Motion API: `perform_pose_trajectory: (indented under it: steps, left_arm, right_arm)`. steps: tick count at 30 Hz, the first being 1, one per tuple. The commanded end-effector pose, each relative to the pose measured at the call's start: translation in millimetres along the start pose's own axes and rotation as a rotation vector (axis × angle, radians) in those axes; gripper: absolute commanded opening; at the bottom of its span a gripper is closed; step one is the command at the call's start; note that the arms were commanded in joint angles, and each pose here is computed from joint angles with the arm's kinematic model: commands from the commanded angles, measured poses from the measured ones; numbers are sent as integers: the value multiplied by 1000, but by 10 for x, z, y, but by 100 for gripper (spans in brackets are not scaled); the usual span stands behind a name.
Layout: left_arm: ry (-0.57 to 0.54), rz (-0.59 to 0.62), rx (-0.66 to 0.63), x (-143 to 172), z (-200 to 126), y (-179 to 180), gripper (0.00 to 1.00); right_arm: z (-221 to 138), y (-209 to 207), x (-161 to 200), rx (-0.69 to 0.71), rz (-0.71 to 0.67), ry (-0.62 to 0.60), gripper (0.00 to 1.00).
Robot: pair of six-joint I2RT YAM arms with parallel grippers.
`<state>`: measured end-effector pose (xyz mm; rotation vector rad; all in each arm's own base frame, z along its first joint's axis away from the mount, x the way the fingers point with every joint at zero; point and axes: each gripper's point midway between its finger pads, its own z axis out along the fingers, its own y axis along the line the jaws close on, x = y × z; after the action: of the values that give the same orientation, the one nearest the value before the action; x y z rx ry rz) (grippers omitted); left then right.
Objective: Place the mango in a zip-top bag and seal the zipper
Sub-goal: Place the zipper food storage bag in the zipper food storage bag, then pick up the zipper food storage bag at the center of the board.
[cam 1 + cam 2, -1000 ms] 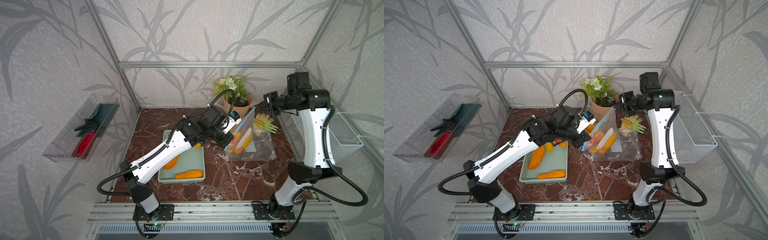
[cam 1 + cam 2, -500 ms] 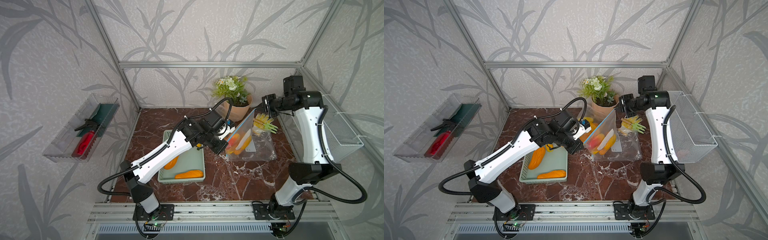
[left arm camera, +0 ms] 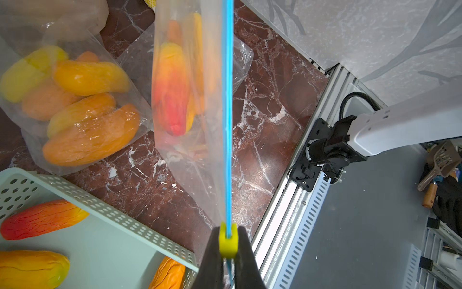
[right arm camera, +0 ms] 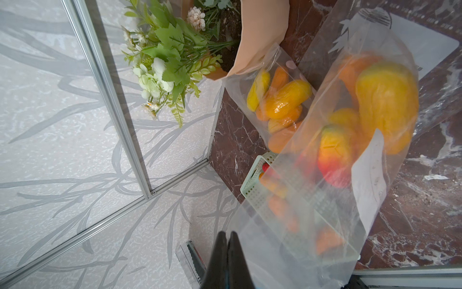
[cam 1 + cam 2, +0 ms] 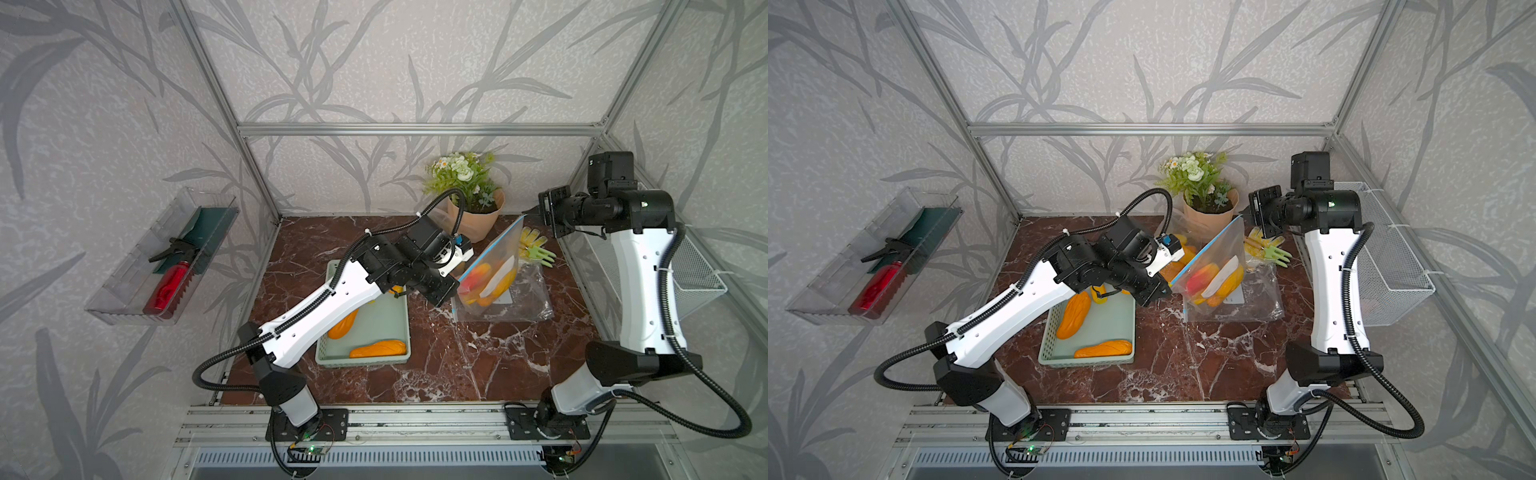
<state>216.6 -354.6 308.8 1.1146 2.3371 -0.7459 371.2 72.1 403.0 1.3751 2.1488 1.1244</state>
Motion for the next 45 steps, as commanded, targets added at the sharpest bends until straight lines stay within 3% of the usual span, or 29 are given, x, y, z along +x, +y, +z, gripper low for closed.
perform_pose_trajectory:
  steps: [1, 5, 6, 8, 11, 14, 17, 24, 27, 33, 40, 42, 43, 45]
  left_arm:
    - [74, -84, 18, 157, 79, 68, 4]
    - [16, -233, -58, 53, 189, 589, 0]
    - [1, -279, -75, 43, 212, 732, 0]
    - [-55, -354, -113, -3, 251, 1034, 0]
    - [-112, -434, -169, -42, 316, 1434, 0]
    - [-121, -482, -205, -39, 373, 1699, 0]
    - [-95, -478, -240, -7, 435, 1841, 0]
    - [-61, -487, -292, 35, 433, 1931, 5]
    - [-63, -490, -313, 50, 393, 1950, 5]
    - [-58, -478, -312, 74, 395, 1952, 4]
    - [-62, -463, -323, 74, 340, 1962, 3]
    - [-60, -459, -326, 85, 335, 1972, 3]
    - [-60, -459, -329, 88, 321, 1976, 3]
    - [-54, -461, -335, 113, 312, 1991, 3]
  right_arm:
    - [112, 240, -284, -93, -98, -120, 0]
    - [674, 337, -182, -140, -175, -39, 0]
    - [785, 328, -148, -131, -198, -23, 5]
    - [1043, 250, -92, -81, -280, 0, 30]
    - [1176, 58, -95, 5, -391, -20, 56]
    - [1111, -254, -149, 71, -435, -71, 69]
    - [1068, -796, -199, 135, -394, -109, 73]
    - [1084, -2618, -93, 276, -58, -111, 74]
    - [1111, -3127, -152, 283, 58, -165, 75]
    - [1397, -3405, -342, 238, 128, -198, 75]
    - [1719, -3613, -584, 247, 158, -229, 68]
    - [1811, -3647, -639, 245, 160, -221, 60]
    - [1862, -3662, -637, 245, 168, -196, 50]
    - [1934, -3641, -636, 243, 171, -162, 19]
